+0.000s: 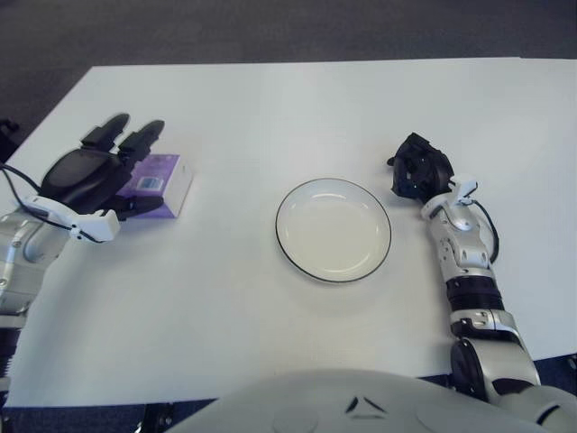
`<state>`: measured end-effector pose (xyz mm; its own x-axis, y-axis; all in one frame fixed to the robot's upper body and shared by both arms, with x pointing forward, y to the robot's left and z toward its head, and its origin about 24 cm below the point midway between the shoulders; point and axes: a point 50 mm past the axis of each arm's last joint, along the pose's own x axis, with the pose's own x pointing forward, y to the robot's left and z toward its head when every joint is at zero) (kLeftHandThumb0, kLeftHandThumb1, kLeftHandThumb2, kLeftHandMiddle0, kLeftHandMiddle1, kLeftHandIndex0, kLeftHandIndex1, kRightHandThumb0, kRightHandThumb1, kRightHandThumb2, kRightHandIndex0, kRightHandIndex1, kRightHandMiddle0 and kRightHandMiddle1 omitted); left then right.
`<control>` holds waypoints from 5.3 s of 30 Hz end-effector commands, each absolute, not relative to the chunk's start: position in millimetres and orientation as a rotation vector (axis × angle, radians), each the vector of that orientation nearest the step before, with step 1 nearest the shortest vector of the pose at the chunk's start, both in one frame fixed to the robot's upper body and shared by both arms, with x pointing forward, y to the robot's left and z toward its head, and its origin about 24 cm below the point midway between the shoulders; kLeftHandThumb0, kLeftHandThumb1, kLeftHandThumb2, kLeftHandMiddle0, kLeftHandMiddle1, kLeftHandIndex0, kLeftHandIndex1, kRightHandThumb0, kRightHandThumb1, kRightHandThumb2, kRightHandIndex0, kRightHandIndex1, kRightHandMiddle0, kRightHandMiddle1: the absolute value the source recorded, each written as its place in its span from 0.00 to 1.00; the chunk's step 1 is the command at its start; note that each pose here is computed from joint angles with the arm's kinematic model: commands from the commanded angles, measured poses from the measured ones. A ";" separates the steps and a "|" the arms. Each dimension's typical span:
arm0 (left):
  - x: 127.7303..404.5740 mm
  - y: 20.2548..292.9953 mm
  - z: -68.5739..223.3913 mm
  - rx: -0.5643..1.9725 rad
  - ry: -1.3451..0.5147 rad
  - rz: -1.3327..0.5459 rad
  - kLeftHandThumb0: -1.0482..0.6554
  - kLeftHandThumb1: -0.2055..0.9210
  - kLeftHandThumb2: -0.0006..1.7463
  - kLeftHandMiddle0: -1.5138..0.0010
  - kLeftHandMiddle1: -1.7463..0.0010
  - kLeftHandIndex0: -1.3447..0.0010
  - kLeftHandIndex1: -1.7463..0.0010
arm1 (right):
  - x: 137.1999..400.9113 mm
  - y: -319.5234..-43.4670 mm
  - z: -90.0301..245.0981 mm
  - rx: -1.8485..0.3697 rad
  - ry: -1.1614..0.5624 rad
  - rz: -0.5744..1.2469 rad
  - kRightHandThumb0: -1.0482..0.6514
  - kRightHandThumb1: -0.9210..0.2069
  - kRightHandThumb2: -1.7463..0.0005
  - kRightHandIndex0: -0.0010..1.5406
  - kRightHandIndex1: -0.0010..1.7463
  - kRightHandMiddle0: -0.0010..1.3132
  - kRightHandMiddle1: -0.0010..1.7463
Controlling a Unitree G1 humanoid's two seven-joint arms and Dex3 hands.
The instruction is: Put the tissue paper into the plate.
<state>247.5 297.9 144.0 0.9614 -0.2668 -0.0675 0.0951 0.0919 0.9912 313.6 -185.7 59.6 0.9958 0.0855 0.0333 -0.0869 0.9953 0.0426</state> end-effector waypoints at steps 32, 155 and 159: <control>276.8 310.1 103.1 1.267 -0.133 -0.493 0.00 1.00 0.21 1.00 1.00 1.00 1.00 | 283.0 -182.8 2.2 0.093 0.208 0.083 0.34 0.51 0.26 0.82 1.00 0.45 1.00; 299.0 98.3 209.0 0.867 -1.135 -0.331 0.56 0.46 0.74 0.14 0.00 0.24 0.00 | 286.4 -189.2 -3.5 0.083 0.269 0.149 0.34 0.51 0.27 0.83 1.00 0.45 1.00; 295.0 86.3 210.2 0.873 -1.174 -0.410 0.56 0.46 0.73 0.16 0.00 0.26 0.00 | 286.7 -189.5 -3.8 0.087 0.272 0.150 0.34 0.51 0.27 0.83 1.00 0.45 1.00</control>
